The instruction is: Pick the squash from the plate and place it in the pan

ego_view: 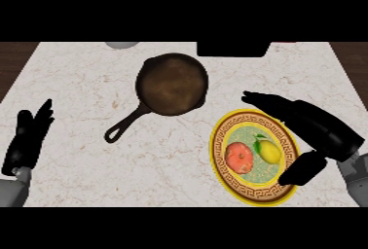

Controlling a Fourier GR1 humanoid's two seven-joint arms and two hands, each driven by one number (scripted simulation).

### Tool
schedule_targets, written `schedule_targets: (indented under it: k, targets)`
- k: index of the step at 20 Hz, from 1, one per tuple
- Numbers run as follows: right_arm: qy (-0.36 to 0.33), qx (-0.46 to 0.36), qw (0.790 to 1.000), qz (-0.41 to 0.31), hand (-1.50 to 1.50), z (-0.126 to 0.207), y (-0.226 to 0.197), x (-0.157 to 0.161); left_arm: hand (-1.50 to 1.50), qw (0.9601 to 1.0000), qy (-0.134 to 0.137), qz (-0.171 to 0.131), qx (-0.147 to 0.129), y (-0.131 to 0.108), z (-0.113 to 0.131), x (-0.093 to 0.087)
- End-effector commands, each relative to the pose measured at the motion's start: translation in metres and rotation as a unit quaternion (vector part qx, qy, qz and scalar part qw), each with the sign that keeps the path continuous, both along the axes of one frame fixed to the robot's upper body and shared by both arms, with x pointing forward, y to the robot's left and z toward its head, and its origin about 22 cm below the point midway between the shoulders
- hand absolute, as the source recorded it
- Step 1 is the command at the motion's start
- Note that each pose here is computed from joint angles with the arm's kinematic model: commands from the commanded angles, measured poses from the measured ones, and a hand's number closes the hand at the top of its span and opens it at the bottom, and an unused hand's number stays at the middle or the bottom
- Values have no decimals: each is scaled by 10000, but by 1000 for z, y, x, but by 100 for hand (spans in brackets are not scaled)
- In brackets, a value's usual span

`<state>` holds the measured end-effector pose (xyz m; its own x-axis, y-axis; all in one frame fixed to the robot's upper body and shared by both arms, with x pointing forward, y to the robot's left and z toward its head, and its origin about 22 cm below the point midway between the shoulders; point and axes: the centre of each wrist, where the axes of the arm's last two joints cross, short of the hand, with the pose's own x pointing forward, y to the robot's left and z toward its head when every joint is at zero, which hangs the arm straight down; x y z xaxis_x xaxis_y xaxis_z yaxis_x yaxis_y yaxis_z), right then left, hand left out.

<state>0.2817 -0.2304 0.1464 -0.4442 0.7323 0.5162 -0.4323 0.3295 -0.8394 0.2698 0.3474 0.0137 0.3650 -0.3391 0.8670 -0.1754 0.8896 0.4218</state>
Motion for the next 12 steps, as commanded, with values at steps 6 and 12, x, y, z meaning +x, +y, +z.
schedule_targets:
  k: [6, 12]
  targets:
    - [394, -1371, 9897, 115, -150, -20, 53, -31, 0, 10000, 26, 34, -15, 3, -9, -5]
    - [319, -1349, 9903, -66, -150, -37, 53, -13, 0, 9999, -38, 68, -70, 7, 9, -1]
